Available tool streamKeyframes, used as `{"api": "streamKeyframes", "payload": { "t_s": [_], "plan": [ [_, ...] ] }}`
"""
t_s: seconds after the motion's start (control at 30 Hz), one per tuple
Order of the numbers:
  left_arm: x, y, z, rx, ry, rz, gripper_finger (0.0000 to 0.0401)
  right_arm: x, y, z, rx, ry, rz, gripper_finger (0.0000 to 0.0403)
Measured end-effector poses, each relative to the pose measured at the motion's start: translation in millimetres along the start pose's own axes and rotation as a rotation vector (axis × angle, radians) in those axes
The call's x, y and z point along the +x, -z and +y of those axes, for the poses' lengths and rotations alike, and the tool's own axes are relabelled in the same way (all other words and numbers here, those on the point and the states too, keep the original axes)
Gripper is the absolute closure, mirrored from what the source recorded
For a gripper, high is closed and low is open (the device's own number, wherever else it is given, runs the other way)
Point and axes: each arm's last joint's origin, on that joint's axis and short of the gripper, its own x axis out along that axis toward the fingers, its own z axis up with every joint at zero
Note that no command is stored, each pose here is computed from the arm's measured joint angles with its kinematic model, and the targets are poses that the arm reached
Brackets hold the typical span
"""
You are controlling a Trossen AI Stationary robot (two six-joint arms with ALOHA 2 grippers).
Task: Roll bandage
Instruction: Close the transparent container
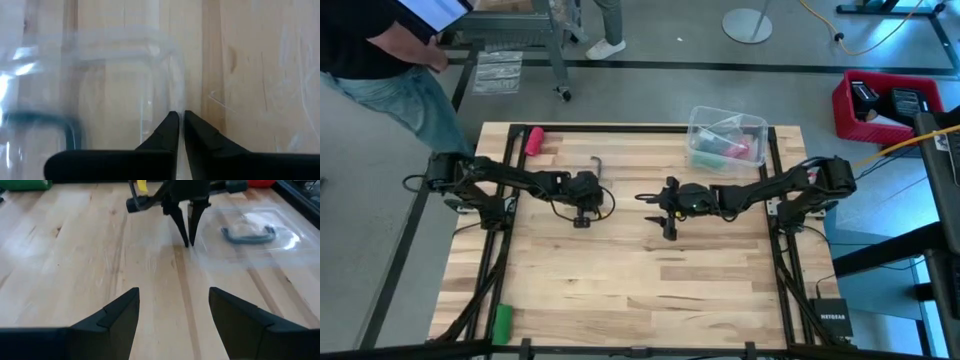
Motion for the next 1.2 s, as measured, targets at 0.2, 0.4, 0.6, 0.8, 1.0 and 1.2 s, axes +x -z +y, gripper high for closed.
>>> {"api": "streamKeyframes", "payload": {
  "t_s": [0.2, 0.4, 0.6, 0.8, 1.0, 1.2],
  "plan": [
    [-8.3, -1.4, -5.4, -0.003, -0.011, -0.003, 0.0397, 1.0, 2.5, 0.3, 0.008, -0.01, 0.02, 0.0162],
    [-43.7, -21.1, -13.5, -0.005, -0.045, -0.105, 0.0399, -3.8, -2.9, 4.1, 0.006, -0.022, -0.006, 0.0162],
    [-88.9, -41.0, -22.7, -0.014, -0.06, -0.287, 0.04, -7.1, -5.9, 11.4, 0.004, -0.035, -0.02, 0.0162],
    [-115.2, -44.8, -28.6, -0.055, -0.06, -0.397, 0.0401, -7.9, -6.4, 13.2, -0.008, -0.008, -0.025, 0.0162],
    [-129.7, -53.6, -32.5, -0.116, -0.042, -0.543, 0.0401, -6.9, -6.6, 11.6, -0.02, 0.013, -0.032, 0.0162],
    [-139.2, -64.5, -33.8, -0.195, -0.018, -0.688, 0.0401, -7.5, -14.6, 11.1, -0.127, 0.079, -0.112, 0.0162]
  ]
}}
